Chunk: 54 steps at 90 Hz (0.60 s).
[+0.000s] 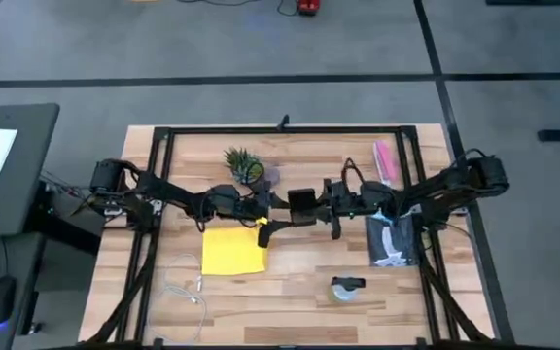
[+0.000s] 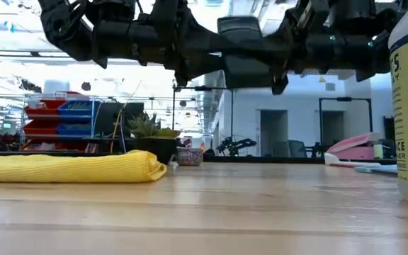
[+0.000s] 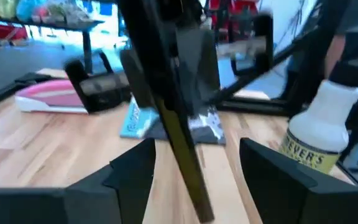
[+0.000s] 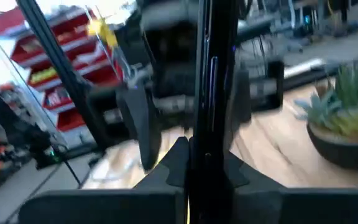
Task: Apply microfiber cloth
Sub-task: Spray the front side of the cellphone using a spray bottle
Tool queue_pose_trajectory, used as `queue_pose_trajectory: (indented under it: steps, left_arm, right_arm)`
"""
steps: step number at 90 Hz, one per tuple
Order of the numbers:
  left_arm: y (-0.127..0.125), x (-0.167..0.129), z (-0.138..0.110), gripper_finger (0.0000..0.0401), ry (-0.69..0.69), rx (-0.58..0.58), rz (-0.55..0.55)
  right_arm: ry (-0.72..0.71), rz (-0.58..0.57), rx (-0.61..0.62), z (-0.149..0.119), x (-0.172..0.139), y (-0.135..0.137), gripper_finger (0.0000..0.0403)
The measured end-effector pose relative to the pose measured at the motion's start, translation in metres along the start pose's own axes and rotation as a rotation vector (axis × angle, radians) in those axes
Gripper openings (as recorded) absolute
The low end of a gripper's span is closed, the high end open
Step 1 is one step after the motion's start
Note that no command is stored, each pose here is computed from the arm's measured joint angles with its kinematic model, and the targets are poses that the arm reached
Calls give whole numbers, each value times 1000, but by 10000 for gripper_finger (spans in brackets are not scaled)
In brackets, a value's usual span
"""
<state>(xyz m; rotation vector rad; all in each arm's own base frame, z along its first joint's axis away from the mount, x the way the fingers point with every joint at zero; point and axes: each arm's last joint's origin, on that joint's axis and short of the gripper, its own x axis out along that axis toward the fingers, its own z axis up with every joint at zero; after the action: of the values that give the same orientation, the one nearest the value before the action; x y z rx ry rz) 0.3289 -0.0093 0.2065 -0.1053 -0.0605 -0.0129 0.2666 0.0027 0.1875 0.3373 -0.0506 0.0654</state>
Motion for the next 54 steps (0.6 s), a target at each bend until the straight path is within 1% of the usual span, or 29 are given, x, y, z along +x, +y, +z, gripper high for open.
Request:
queue_pose_trajectory:
  steps: [11,19,44,54]
  left_arm:
    - [-6,2,3,211,-13,36,-14]
    - [-9,2,3,201,-11,37,-18]
    - [-7,2,3,132,-20,2,35]
    - [-6,2,1,114,4,12,48]
  right_arm:
    - [-1,2,-4,0,0,0,14]
    - [-14,12,-9,1,0,1,14]
    - [-27,13,-18,2,0,1,14]
    - [-28,12,-27,2,0,1,14]
